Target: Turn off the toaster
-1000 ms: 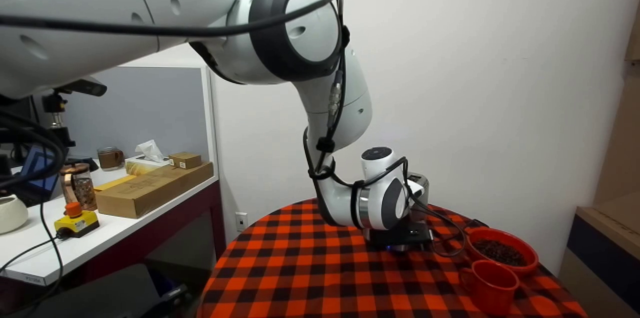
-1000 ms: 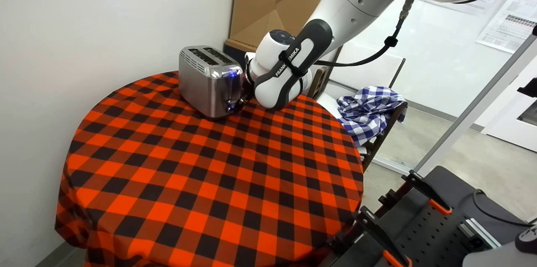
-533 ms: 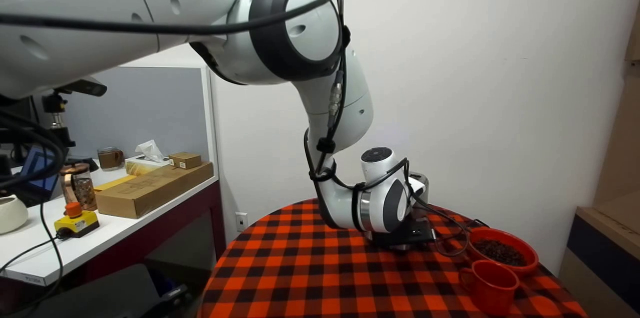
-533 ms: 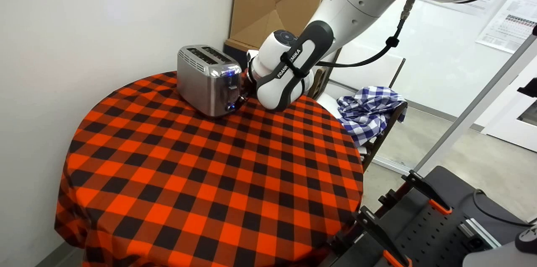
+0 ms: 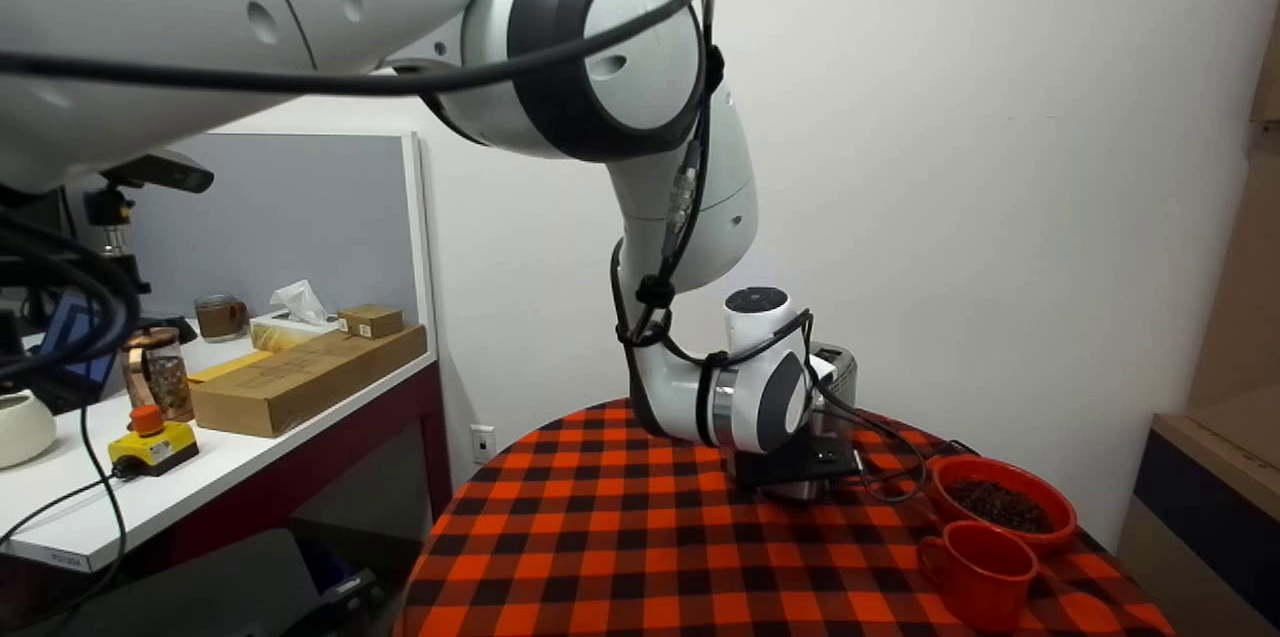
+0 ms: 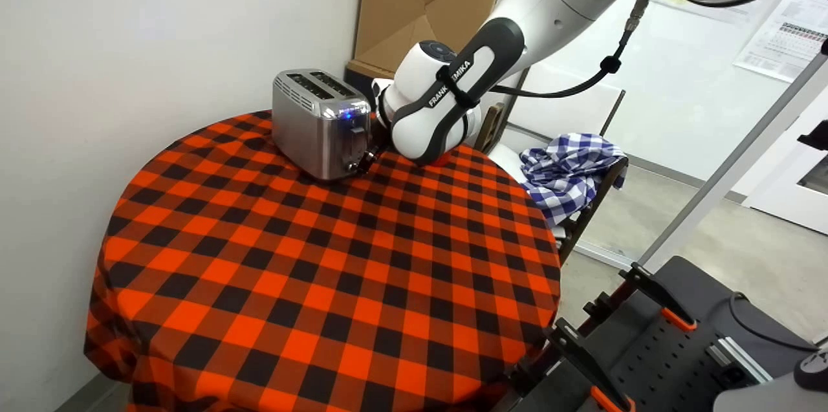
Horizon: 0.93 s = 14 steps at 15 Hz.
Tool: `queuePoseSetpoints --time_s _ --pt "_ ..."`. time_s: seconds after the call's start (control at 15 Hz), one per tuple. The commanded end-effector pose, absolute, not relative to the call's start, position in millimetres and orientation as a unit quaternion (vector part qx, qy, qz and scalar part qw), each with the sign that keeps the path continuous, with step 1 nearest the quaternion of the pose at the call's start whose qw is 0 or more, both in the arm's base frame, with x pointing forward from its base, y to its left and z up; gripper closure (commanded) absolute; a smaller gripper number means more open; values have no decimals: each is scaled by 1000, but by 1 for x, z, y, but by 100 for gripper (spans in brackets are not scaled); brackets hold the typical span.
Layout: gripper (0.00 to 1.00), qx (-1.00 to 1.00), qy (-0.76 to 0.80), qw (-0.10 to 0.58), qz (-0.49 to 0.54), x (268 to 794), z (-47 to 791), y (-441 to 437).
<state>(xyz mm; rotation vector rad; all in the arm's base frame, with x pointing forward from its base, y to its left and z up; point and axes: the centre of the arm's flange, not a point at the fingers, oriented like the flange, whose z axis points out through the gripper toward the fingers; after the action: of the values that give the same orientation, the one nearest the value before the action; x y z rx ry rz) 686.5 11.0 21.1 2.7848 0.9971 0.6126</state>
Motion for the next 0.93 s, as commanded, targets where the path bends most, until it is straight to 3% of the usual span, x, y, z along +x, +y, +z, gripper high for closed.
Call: queuePoseSetpoints --time_s 0.0,0.53,0.87 --pt "0 920 370 0 133 679 49 5" --pt "0 914 379 -132 -54 621 102 0" --pt "0 942 254 -181 -126 561 137 13"
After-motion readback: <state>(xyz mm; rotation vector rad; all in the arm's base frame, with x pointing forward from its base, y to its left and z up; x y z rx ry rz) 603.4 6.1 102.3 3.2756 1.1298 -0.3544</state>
